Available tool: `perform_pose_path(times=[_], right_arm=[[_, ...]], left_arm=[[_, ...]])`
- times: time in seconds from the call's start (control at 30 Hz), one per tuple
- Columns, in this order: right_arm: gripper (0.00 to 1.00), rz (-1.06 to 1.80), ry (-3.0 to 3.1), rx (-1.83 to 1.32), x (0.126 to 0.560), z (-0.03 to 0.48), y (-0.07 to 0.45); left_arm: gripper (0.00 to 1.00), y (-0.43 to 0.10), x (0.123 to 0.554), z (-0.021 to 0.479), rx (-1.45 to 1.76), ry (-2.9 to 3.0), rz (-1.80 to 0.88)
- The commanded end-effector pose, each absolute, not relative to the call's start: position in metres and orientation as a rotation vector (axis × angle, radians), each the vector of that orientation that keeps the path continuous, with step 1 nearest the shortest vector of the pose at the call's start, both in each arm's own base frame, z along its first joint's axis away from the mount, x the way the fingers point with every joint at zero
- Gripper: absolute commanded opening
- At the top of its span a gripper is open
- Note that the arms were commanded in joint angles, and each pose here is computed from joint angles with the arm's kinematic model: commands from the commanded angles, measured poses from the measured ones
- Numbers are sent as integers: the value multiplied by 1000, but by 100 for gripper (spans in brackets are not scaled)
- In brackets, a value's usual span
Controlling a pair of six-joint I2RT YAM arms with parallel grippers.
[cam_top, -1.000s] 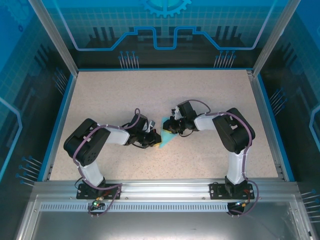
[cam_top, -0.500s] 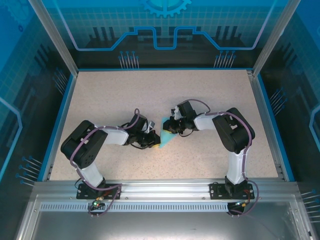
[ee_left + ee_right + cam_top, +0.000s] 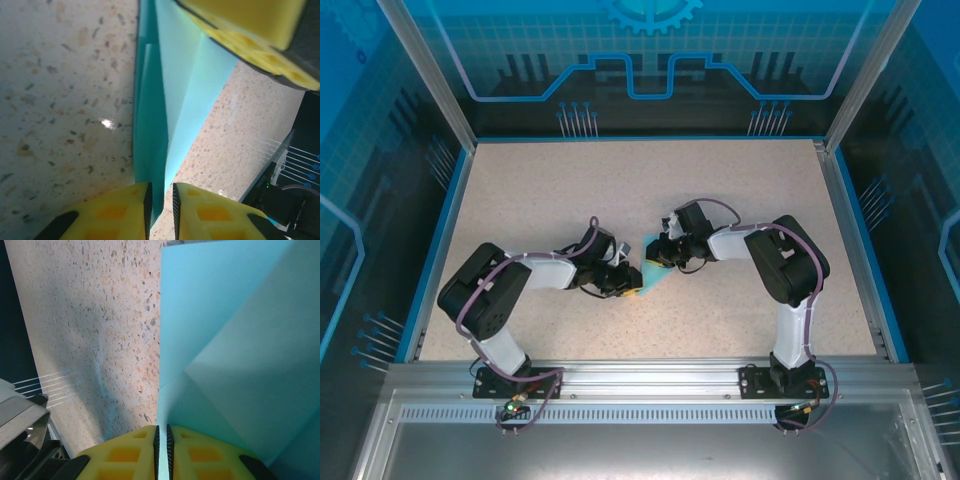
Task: Fold a paper plane with a square sheet of paper (pick it up from the middle)
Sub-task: Fourth fold the wing at the center of the table.
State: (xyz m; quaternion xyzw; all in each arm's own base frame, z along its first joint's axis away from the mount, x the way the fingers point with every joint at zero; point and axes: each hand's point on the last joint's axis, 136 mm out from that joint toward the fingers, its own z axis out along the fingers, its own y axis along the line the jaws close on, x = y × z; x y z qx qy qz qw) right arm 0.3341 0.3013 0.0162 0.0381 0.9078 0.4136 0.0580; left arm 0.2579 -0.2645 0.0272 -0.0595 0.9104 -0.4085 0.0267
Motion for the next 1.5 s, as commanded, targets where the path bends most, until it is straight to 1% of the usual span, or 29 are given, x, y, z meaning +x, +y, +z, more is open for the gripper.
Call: perform_pose_path(times=[0.0, 0.2, 0.27, 0.4, 0.57, 0.73, 0.87, 0.93, 1.2, 1.33, 1.47], right_arm=[[15, 1155, 2870, 179, 319, -19, 285], [15, 1156, 2871, 175, 319, -19, 285], [15, 1156, 2871, 175, 319, -19, 285], [15, 1157, 2870, 178, 319, -19, 285], [15, 1158, 2870, 183, 318, -20, 285], [15, 1158, 2872, 183, 318, -20, 285], [15, 1161, 2868, 181, 319, -19, 286], [15, 1161, 2870, 178, 318, -19, 286], [15, 1163, 2869, 180, 318, -19, 286], [15, 1160, 2869, 181, 318, -19, 286], [15, 1163, 2875, 179, 317, -20, 287]], left_arm=[[21, -271, 256, 44, -130, 2799, -1305], [21, -271, 258, 44, -139, 2800, -1292], [25, -269, 258, 43, -140, 2808, -1272], [28, -265, 260, 46, -145, 2803, -1231], [27, -266, 263, 49, -134, 2799, -1219], [15, -270, 260, 48, -114, 2813, -1226], [11, -269, 256, 39, -121, 2851, -1208], [10, -268, 254, 35, -127, 2867, -1195], [19, -267, 255, 42, -107, 2835, -1181], [27, -259, 260, 44, -121, 2820, -1101], [26, -260, 263, 40, -135, 2824, -1093]])
